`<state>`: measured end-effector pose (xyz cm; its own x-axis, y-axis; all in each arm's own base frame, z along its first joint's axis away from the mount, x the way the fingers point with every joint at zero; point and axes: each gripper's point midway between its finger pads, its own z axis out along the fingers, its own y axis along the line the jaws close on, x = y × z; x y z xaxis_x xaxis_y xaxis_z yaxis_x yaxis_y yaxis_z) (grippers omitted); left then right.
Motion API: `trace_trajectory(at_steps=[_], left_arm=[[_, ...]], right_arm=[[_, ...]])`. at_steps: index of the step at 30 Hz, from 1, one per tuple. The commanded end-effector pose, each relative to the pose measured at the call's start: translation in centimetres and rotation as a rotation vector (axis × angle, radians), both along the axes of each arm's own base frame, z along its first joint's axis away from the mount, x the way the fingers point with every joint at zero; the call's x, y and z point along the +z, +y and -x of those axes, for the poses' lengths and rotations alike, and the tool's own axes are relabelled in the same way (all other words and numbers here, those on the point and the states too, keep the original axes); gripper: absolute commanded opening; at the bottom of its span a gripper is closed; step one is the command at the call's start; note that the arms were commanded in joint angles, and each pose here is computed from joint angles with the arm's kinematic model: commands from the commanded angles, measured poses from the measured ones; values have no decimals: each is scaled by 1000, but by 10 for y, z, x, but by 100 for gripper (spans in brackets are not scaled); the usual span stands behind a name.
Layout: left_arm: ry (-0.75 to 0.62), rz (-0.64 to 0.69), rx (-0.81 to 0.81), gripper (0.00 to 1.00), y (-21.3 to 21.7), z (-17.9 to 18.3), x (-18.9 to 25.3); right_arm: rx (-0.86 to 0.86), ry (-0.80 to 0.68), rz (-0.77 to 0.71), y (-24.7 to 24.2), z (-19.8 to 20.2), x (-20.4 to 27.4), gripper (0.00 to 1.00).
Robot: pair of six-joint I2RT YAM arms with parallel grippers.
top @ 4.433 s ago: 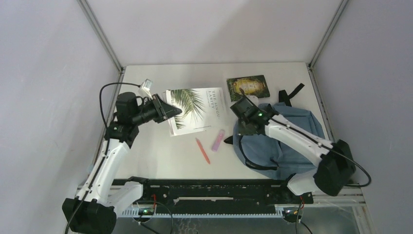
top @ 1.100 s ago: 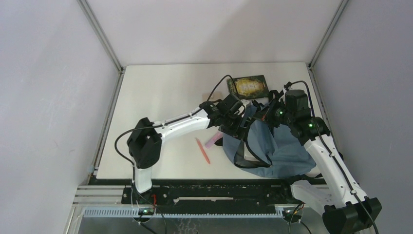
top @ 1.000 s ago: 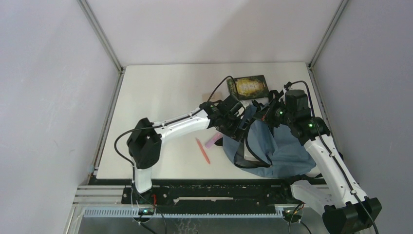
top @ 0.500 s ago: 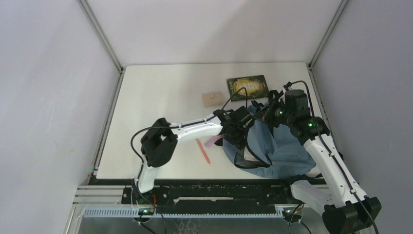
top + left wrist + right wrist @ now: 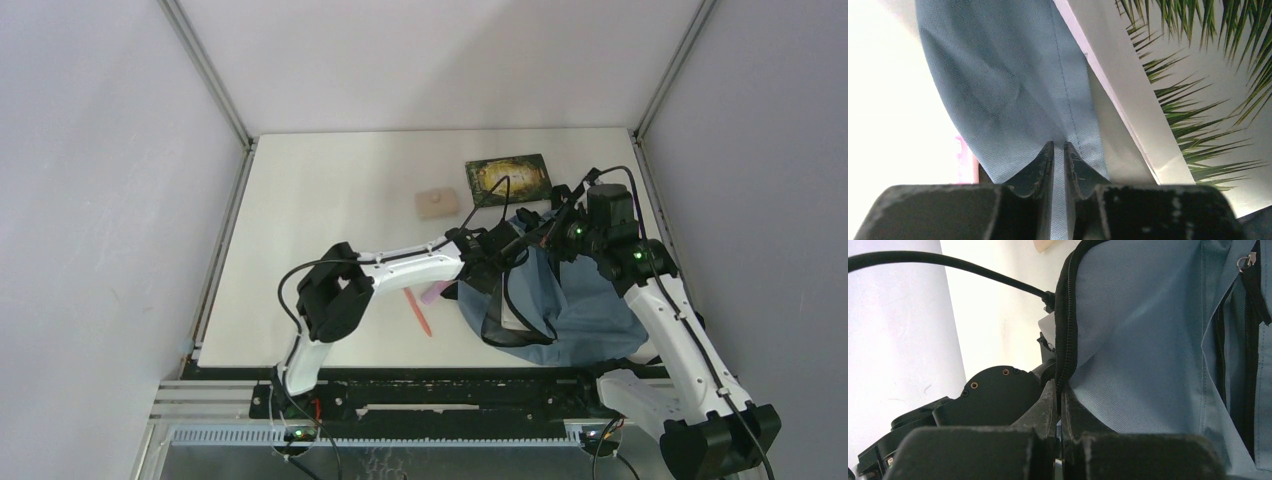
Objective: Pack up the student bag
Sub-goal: Place the book in the student bag.
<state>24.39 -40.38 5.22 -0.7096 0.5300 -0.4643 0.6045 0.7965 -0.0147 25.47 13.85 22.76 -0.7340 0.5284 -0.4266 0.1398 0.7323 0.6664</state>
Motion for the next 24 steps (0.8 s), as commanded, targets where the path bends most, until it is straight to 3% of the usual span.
trace_trajectory(at_steps=[1, 3, 5, 9, 18, 24], left_arm=[[-107, 94, 18, 23, -18, -19, 45], [-111, 87, 15, 47, -14, -17, 45], [-131, 97, 16, 60, -10, -16, 47], [-164, 133, 9, 60, -2, -10, 47], [-136, 178, -64, 63, -7, 2, 39], [-147, 134, -56, 78, -5, -3, 30]], right_arm=[[2, -82, -11, -3, -6, 18, 0], [-6, -74, -2, -5, -5, 16, 0], [-5, -70, 3, -7, -3, 15, 0], [27, -92, -17, -8, 1, 20, 0], [143, -208, -243, -12, 16, 59, 0], [206, -229, -324, -13, 26, 74, 0]])
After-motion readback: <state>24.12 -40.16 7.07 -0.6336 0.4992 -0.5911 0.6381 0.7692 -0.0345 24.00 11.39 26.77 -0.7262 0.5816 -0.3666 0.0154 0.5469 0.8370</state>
